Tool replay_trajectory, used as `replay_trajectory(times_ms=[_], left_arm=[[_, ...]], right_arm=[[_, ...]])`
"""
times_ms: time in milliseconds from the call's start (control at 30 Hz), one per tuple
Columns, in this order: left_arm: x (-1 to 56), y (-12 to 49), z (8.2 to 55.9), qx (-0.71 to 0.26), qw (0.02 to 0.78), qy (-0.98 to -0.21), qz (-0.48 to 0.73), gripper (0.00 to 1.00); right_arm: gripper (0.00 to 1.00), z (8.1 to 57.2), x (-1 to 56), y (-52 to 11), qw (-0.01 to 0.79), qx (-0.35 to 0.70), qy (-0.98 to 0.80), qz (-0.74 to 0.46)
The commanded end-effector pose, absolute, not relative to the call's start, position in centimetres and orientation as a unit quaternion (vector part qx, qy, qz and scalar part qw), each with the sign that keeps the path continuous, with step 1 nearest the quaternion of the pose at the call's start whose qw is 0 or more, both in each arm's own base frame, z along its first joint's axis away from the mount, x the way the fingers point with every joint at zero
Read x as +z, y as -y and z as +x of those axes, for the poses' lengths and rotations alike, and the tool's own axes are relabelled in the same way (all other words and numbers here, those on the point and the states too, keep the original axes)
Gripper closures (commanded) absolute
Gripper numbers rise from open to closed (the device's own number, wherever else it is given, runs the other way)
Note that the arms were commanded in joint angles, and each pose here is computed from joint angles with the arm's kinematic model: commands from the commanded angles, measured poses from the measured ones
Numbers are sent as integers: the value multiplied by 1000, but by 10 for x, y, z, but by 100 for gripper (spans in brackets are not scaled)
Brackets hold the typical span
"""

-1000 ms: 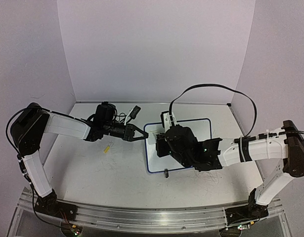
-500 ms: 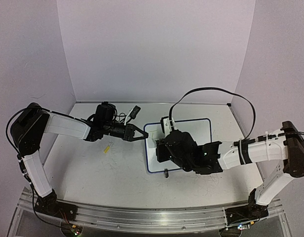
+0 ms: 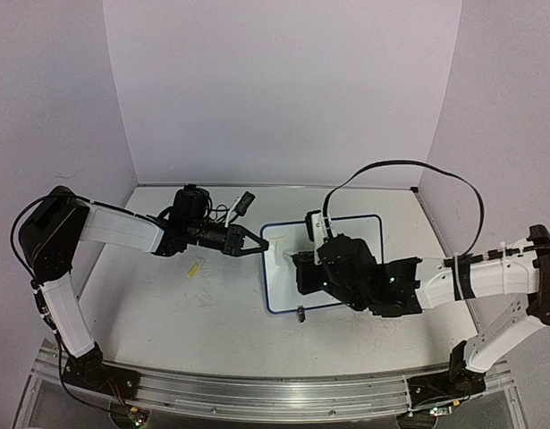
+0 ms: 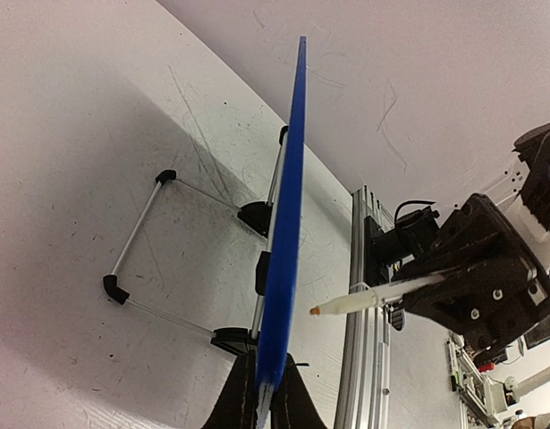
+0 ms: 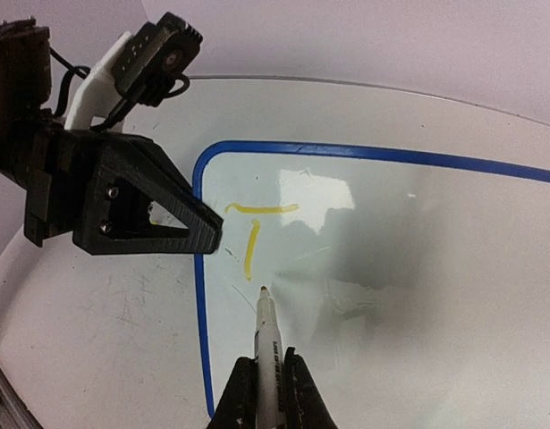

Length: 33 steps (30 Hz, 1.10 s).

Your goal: Write a sentence on the whiteboard

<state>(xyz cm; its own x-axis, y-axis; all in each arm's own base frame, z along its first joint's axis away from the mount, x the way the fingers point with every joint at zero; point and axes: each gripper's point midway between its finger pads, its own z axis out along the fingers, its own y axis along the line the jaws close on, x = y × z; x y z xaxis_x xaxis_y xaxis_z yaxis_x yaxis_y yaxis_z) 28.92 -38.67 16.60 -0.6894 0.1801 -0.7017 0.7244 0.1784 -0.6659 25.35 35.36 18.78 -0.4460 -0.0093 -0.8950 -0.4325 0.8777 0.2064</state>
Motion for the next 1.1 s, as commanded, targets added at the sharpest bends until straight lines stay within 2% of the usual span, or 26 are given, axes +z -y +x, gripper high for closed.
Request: replay_trajectory(times_ms=[0, 1067], left_arm=[[185, 386, 279, -574, 241, -715, 317, 100], [184, 386, 278, -574, 241, -715, 318, 100]], right_arm=[[100, 265, 216, -349, 534, 243, -803, -110], [100, 277, 204, -361, 538, 210, -808, -120]])
